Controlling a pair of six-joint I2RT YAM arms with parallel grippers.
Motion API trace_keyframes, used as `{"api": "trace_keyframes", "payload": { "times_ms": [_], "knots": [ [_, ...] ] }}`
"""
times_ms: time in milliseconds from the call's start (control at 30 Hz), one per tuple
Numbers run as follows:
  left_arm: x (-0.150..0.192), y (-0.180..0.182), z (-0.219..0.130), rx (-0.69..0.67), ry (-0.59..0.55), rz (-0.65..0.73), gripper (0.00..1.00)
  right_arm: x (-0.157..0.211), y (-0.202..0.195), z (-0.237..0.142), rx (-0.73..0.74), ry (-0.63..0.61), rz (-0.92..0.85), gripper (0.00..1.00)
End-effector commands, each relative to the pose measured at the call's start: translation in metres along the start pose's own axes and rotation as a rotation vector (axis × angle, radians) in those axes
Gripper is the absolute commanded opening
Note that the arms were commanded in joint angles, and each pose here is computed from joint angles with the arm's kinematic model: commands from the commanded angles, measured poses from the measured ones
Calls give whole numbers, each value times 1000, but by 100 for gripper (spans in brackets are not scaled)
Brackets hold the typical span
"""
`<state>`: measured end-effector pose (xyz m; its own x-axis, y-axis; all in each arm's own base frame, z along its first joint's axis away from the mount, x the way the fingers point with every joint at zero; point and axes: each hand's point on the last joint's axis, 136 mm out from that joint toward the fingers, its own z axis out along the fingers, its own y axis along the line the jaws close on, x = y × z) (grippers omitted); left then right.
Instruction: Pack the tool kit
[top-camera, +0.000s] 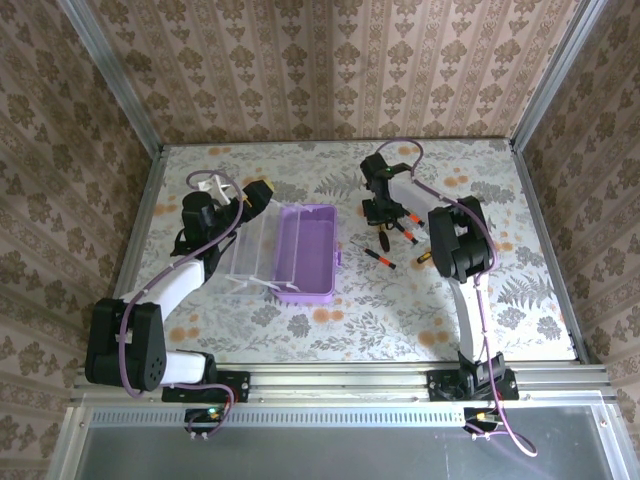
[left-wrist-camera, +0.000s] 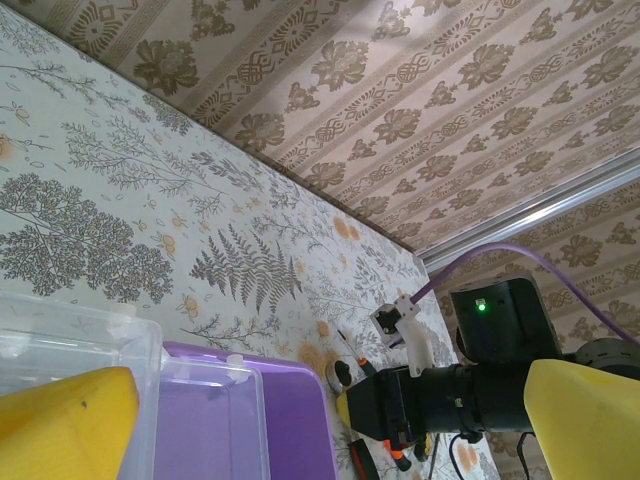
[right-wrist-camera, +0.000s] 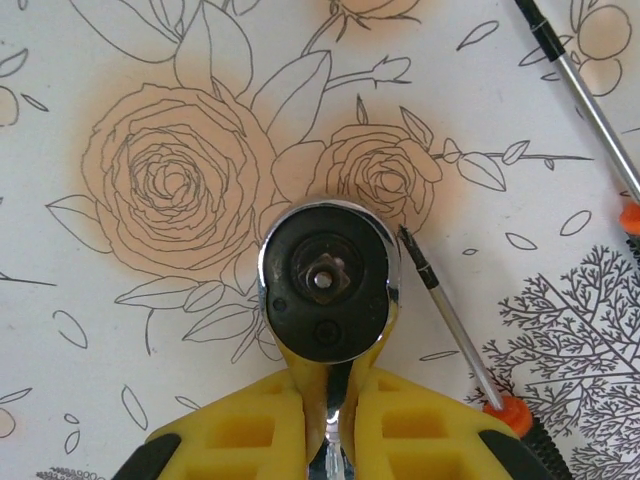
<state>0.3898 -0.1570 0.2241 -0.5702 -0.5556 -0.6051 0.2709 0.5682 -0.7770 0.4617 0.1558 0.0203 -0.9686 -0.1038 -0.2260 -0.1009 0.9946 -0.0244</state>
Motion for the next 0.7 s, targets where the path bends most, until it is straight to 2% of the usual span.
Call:
{"api": "trace_keyframes", "payload": {
  "times_ms": [0, 367, 567, 667],
  "knots": [
    [-9, -16, 3, 49, -10, 22, 100, 15, 20, 6, -44, 44, -28, 15],
    [-15, -15, -4, 7, -31, 79, 100, -6, 34, -62, -157, -86, 34, 13],
    [-24, -2, -15, -107, -76, 147, 100, -7, 47, -106, -239, -150, 77, 13],
    [-32, 5, -24, -171, -115, 179, 100, -1, 68, -126, -315, -171, 100, 13]
  ]
}}
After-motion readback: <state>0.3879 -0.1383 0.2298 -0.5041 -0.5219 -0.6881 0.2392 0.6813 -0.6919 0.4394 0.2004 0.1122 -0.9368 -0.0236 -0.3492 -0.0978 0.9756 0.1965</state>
